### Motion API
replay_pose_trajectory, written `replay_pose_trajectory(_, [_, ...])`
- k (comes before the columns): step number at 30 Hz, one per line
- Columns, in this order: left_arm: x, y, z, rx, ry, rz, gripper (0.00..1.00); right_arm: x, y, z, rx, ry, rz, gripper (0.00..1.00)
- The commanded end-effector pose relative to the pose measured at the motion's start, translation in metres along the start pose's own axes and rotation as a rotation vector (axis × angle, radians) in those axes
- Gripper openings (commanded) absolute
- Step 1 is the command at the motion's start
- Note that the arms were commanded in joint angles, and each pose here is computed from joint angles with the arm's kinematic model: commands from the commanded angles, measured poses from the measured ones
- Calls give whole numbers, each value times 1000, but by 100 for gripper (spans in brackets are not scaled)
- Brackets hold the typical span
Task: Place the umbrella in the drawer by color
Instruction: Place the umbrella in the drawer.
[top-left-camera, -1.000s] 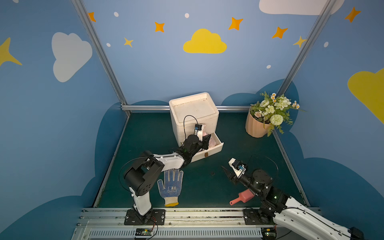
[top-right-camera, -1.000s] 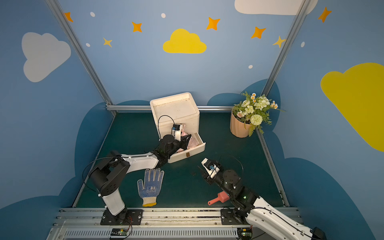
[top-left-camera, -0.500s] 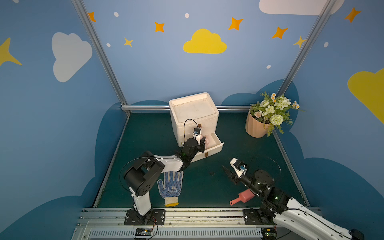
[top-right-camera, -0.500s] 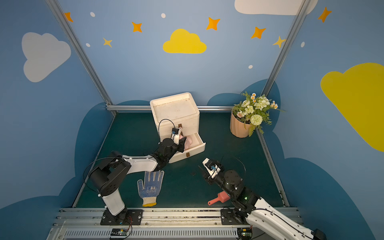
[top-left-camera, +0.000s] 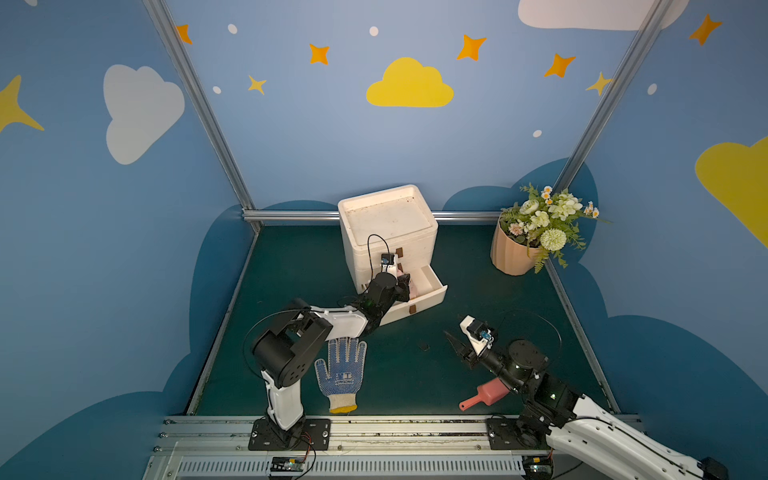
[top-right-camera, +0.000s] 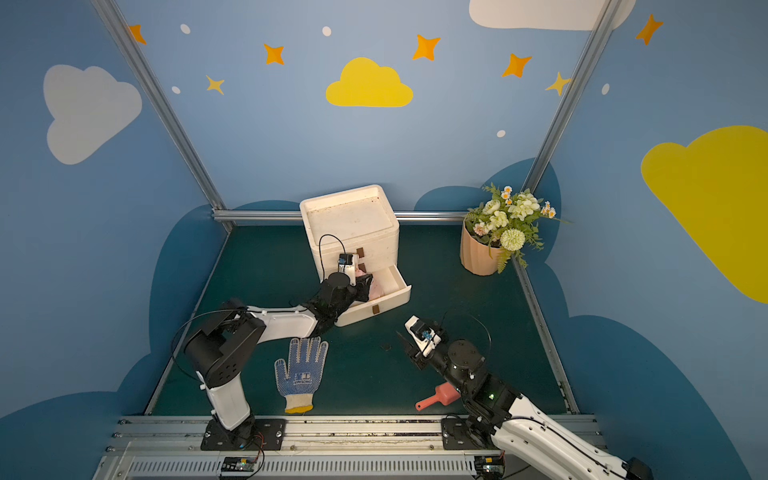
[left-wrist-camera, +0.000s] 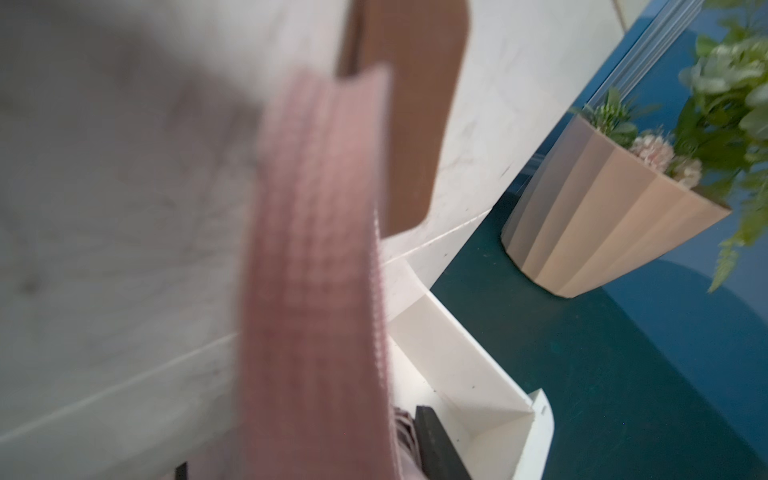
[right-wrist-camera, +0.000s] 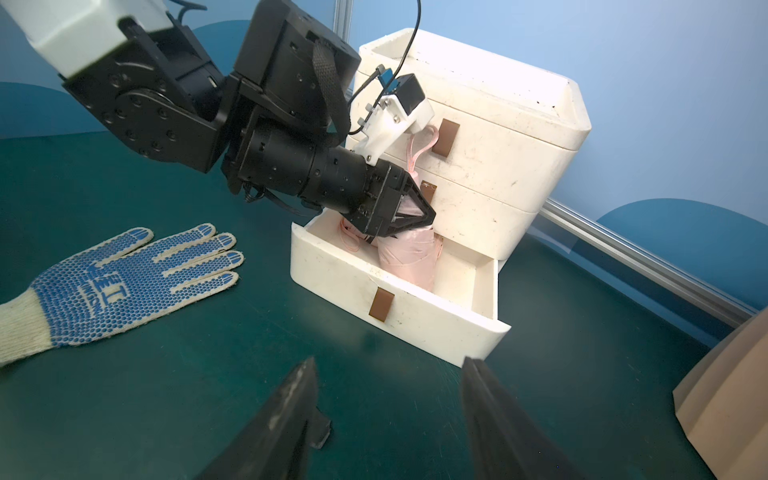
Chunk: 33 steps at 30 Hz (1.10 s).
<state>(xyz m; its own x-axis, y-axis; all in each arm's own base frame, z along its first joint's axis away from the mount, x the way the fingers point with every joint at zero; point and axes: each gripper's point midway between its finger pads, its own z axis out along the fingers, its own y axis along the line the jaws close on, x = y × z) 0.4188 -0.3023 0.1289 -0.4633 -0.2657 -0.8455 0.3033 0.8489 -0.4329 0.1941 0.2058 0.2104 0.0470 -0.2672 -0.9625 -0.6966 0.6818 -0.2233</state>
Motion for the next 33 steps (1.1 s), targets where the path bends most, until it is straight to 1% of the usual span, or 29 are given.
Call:
replay_pose_trajectory(1, [13,-8,2,24,3,-250,4,-3,-3,-1,12,-14,19,61])
replay_pose_trajectory(3, [17,-11,3,16,9,-254,7,-4,-3,-2,12,-19,21,61])
replay_pose_trajectory(5, [20,-18,4,12,31,-235,16,-4,-3,-3,14,-22,22,61])
replay_pose_trajectory(7, [29,-19,5,-11,90,-239,37,-5,-4,-3,14,-23,25,61])
replay_pose_trajectory(9, [35,-17,4,-36,135,-255,53,-5,-4,-3,14,-24,26,61])
replay_pose_trajectory(12, [35,-15,-5,-59,162,-254,69,-4,-4,-4,17,-23,28,61])
replay_pose_trajectory(15, [27,-11,-19,-104,191,-217,78,-4,-4,-3,17,-22,30,61])
replay_pose_trajectory(21, [5,-7,-51,-175,236,-69,86,-4,-4,-2,13,-20,34,61])
replay_pose_trajectory(27, [-8,-2,-75,-202,275,17,86,-2,-3,0,11,-11,35,61])
replay_pose_trajectory(30, [-18,1,-86,-211,268,52,86,1,-3,3,15,1,47,61])
replay_pose_trajectory(33, [-41,1,-98,-207,217,92,85,7,-1,9,11,30,62,61])
